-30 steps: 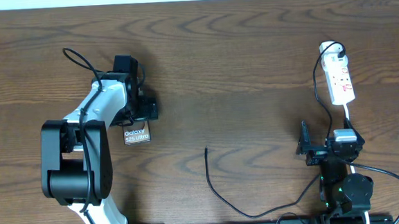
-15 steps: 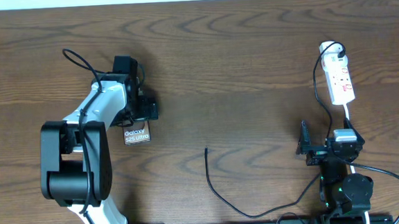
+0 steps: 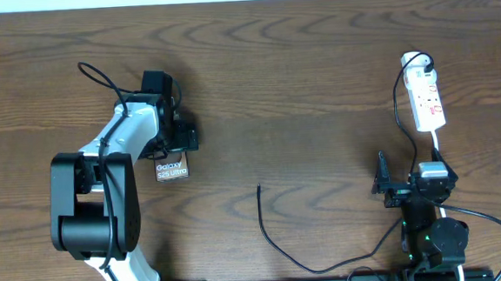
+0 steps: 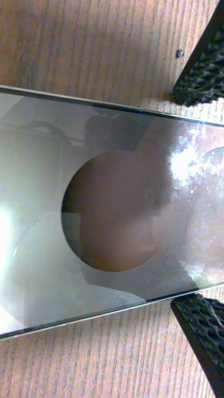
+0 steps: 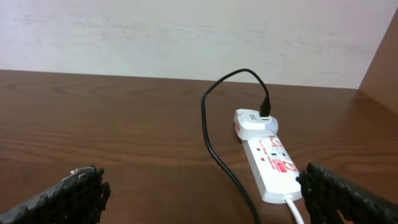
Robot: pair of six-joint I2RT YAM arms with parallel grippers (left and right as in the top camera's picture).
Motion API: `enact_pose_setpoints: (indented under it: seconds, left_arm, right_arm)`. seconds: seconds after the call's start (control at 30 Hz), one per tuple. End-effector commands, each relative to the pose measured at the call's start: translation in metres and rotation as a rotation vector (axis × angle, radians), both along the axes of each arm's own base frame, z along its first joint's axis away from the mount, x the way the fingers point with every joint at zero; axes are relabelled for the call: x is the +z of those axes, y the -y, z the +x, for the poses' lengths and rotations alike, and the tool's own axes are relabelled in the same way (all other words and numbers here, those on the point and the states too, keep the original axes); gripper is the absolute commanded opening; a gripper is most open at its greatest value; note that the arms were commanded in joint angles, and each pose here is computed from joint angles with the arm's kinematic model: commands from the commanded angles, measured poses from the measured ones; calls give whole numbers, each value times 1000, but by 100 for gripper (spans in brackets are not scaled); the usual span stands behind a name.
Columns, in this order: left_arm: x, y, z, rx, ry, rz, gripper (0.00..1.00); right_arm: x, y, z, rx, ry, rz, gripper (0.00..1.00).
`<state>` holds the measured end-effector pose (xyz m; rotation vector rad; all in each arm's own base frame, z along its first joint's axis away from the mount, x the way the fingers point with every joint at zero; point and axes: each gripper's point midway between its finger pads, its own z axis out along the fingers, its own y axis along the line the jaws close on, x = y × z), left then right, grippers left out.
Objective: Plug charger to phone and switch on socket
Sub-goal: 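Close the left gripper on the phone's long edges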
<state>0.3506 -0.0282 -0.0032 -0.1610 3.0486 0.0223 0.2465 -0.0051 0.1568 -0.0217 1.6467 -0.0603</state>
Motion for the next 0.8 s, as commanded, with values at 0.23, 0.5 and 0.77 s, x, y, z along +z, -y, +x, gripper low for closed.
enact_pose_setpoints:
  seconds: [0.23,0.5,0.77]
  left_arm:
    - [-19,-5,-19,-3,-66,27,98]
    - [-19,-5,-19,-4,-66,27,98]
    - [-19,-5,-19,-3,-66,27,99]
  right_arm:
    - [0,1,0,-4,1,12,99]
    - [0,1,0,-4,1,12,99]
    - [0,1,0,-4,1,12,99]
